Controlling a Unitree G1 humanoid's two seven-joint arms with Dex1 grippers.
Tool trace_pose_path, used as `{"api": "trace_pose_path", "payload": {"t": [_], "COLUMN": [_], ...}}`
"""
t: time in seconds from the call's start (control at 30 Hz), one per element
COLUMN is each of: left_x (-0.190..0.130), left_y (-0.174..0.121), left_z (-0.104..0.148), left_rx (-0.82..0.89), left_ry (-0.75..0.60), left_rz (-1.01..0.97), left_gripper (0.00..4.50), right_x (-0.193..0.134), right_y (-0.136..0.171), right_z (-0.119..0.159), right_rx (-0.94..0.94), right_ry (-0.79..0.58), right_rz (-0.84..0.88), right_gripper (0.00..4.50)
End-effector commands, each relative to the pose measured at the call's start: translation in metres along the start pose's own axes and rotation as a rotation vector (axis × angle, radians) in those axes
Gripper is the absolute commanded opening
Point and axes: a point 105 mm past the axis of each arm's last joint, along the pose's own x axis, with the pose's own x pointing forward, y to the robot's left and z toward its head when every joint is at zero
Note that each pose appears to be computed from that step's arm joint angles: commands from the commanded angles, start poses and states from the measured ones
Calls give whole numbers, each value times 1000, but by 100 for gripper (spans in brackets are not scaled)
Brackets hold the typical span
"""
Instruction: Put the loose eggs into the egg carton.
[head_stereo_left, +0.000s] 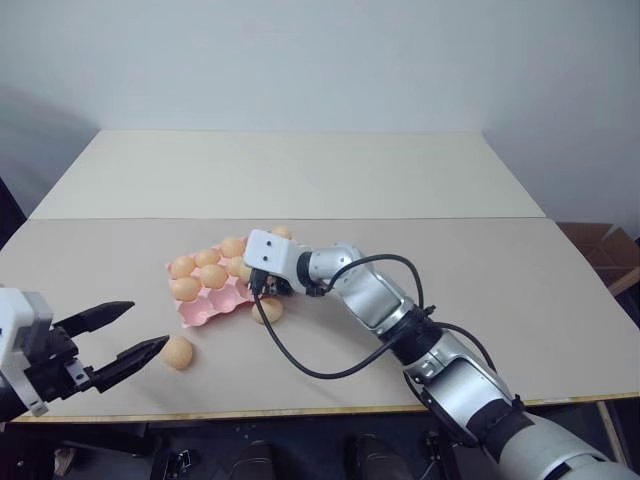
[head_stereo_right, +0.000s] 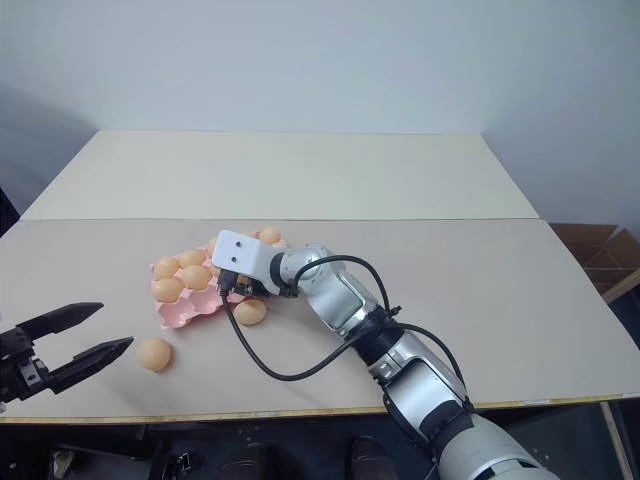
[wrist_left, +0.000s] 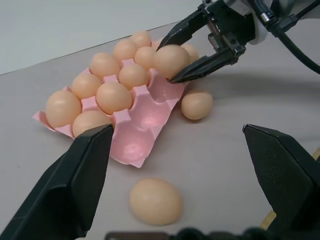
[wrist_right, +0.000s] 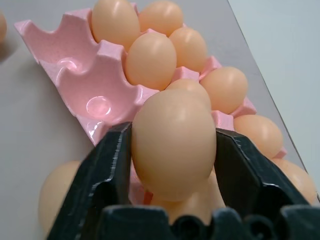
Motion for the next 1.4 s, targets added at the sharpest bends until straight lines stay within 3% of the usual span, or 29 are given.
{"api": "trace_pose_path", "payload": {"t": [0.03,0.07,0.1,0.27,0.4,0.6,0.87,1.0,1.4], "left_x": [0,1,3,11,23,42,29,22,22], "left_y": [-2,-3,-3,-2,-2,-1,15,16,11], "left_z": [7,7,8,11,13,20,19,15,15], "left_rx": [31,31,31,38,51,76,97,87,90], "left_ry": [-22,-22,-25,-32,-36,-52,6,20,25], "left_rz": [-3,-9,-16,-47,-106,-188,-174,-154,-162], "left_gripper": [450,450,450,450,450,450,450,450,450], "right_x": [-5,-7,-10,-37,-89,-158,-227,-235,-231], "right_y": [-7,-9,-11,-27,-42,-41,-11,2,3], "right_z": [24,26,29,38,40,7,-38,-46,-42], "right_rx": [-36,-32,-25,22,113,135,195,216,213], "right_ry": [-81,-93,-109,-182,-295,-307,-206,-168,-194], "right_rz": [-27,-32,-42,-96,-97,-55,76,92,74], "right_gripper": [404,441,449,449,449,449,449,449,449]}}
